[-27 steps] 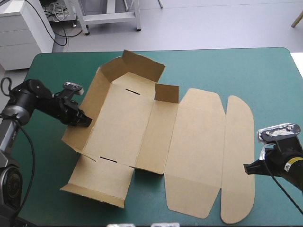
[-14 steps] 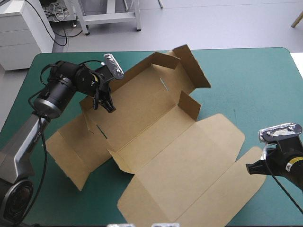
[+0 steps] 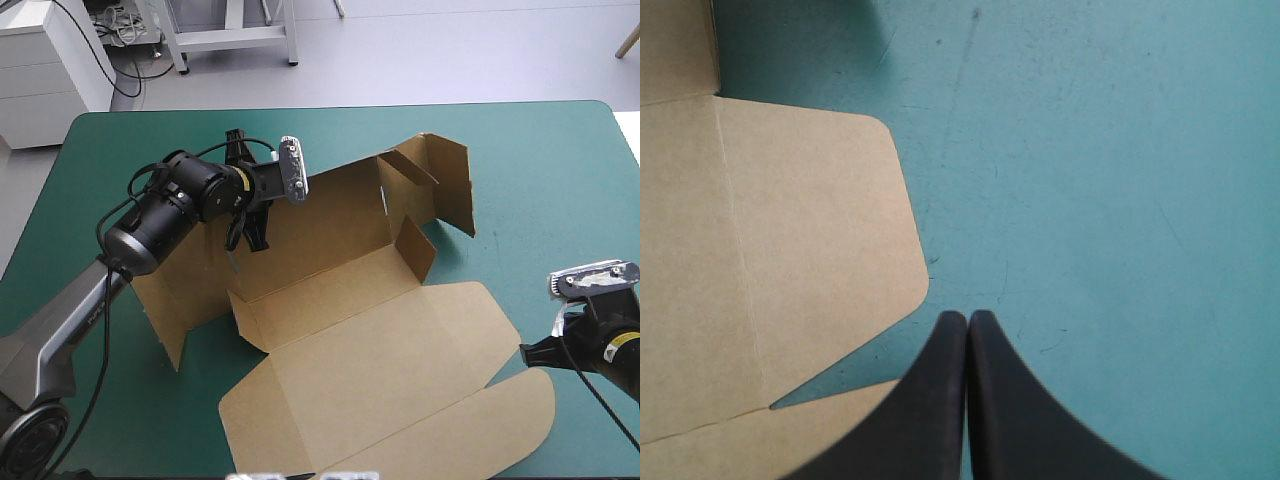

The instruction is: Fold the box

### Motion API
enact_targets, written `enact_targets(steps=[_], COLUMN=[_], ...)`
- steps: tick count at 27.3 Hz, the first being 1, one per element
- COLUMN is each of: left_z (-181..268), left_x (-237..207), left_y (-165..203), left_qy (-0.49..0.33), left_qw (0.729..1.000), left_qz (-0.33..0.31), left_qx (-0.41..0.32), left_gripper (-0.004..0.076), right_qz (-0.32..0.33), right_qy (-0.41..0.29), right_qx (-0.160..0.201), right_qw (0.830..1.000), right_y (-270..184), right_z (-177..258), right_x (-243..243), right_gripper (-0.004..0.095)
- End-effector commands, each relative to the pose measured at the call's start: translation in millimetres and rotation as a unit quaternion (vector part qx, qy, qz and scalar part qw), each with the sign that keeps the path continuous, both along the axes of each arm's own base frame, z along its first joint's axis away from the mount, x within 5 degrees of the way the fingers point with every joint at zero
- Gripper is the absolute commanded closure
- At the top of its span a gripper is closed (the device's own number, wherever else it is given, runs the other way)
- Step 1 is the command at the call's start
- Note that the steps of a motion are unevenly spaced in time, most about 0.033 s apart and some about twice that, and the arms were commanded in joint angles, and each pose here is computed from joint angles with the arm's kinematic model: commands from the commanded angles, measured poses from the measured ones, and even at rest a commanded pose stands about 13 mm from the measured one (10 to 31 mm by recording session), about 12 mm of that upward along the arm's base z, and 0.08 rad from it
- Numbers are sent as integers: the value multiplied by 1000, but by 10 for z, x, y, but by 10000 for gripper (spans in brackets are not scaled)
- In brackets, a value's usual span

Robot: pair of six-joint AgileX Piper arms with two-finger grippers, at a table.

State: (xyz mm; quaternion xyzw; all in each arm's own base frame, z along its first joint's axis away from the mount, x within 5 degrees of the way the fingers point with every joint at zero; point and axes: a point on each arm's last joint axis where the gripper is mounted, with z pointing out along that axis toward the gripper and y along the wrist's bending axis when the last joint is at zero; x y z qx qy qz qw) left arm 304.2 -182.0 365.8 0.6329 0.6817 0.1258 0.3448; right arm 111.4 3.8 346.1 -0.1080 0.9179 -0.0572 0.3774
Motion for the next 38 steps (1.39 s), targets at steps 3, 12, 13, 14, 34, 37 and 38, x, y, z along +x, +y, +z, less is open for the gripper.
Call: enact_targets(steps=[3, 12, 13, 14, 34, 37, 38], left_z=[165, 133, 142, 149, 191, 112, 66], left_x=[-285, -593, -605, -620, -774, -778, -775], left_y=[-38, -189, -209, -231, -370, -366, -357], left_qy=[-125, -217, -223, -227, -265, -261, -261], left_qw=[989, 965, 963, 961, 952, 952, 952], left_qz=[-62, -144, -149, -155, -153, -158, -157], left_qx=[-54, -35, -35, -35, -1, 13, 20], left_gripper=[732, 731, 732, 732, 732, 732, 732], right_qz=[-3, -18, -19, -19, -6, -2, -1], right_qy=[-40, -84, -87, -92, -131, -147, -150], right_qx=[-4, 18, 21, 21, 55, 56, 56], right_qw=[999, 996, 996, 995, 990, 988, 987], right_y=[-15, -19, -20, -20, 22, 22, 20], right_z=[117, 380, 404, 436, 692, 815, 861], right_x=[25, -7, -12, -18, -81, -121, -138], right_gripper=[929, 929, 929, 929, 923, 896, 869])
